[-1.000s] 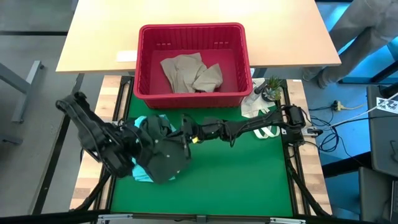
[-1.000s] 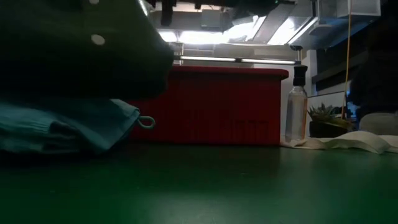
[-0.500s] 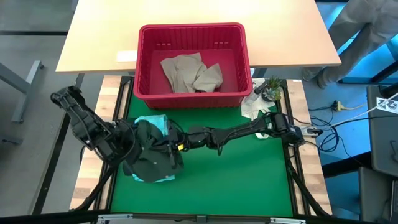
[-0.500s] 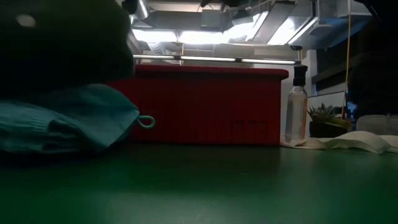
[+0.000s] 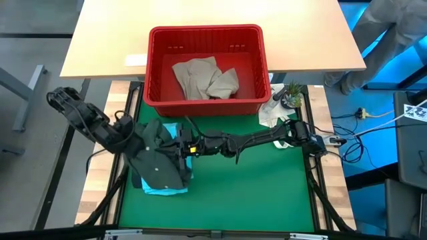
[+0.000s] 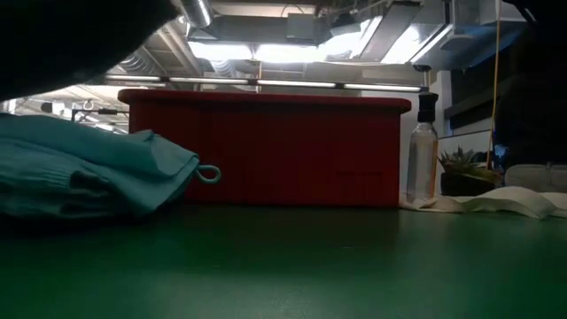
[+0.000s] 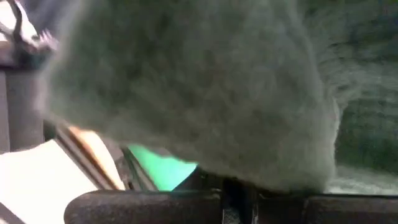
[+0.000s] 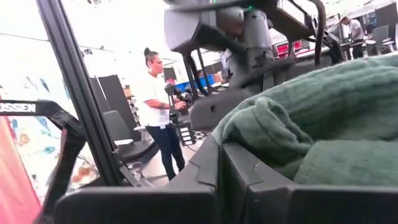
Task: Fold Laundry from Bin
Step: Stack the folded green polo shirt on top of the folded blue shorts
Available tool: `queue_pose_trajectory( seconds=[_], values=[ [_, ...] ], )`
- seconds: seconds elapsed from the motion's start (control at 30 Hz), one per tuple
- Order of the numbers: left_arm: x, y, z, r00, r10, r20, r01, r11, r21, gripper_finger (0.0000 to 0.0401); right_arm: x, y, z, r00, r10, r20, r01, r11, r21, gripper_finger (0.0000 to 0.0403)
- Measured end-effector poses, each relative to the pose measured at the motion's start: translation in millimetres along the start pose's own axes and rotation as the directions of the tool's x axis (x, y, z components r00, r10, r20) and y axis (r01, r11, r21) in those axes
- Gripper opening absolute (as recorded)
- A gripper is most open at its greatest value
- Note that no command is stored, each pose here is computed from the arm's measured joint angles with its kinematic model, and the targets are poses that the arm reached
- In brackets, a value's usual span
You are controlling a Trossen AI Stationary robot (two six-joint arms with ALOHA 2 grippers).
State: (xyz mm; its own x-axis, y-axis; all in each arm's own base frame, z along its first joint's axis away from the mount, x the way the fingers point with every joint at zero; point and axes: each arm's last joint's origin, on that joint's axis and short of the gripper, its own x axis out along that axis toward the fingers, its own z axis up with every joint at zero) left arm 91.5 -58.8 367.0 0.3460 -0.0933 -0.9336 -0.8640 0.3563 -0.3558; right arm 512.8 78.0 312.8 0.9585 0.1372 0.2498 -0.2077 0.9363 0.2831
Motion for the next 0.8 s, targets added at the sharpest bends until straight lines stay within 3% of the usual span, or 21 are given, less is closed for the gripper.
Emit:
queue_pose_trajectory(
  seconds=[0.4, 0.57, 0.8],
  values=[
    [-10.9, 0.7, -3.4, 0.982, -0.014, -0.189, 0.006, 0.999, -0.042, 0.0, 1.0, 19.5, -9.2, 0.993, -0.003, 0.12, -0.007, 0.997, 0.079, 0.0005],
    [-10.5, 1.3, -1.3, 0.993, -0.018, -0.119, 0.013, 0.999, -0.041, 0.0, 0.2, 16.7, -14.2, 0.996, -0.012, 0.091, 0.005, 0.997, 0.081, 0.0005],
    [13.2, -3.4, -2.6, 0.997, 0.07, -0.016, -0.07, 0.998, -0.001, 0.0, 3.2, -13.0, -60.6, 0.998, -0.061, 0.001, 0.06, 0.993, 0.101, 0.0005]
  ],
)
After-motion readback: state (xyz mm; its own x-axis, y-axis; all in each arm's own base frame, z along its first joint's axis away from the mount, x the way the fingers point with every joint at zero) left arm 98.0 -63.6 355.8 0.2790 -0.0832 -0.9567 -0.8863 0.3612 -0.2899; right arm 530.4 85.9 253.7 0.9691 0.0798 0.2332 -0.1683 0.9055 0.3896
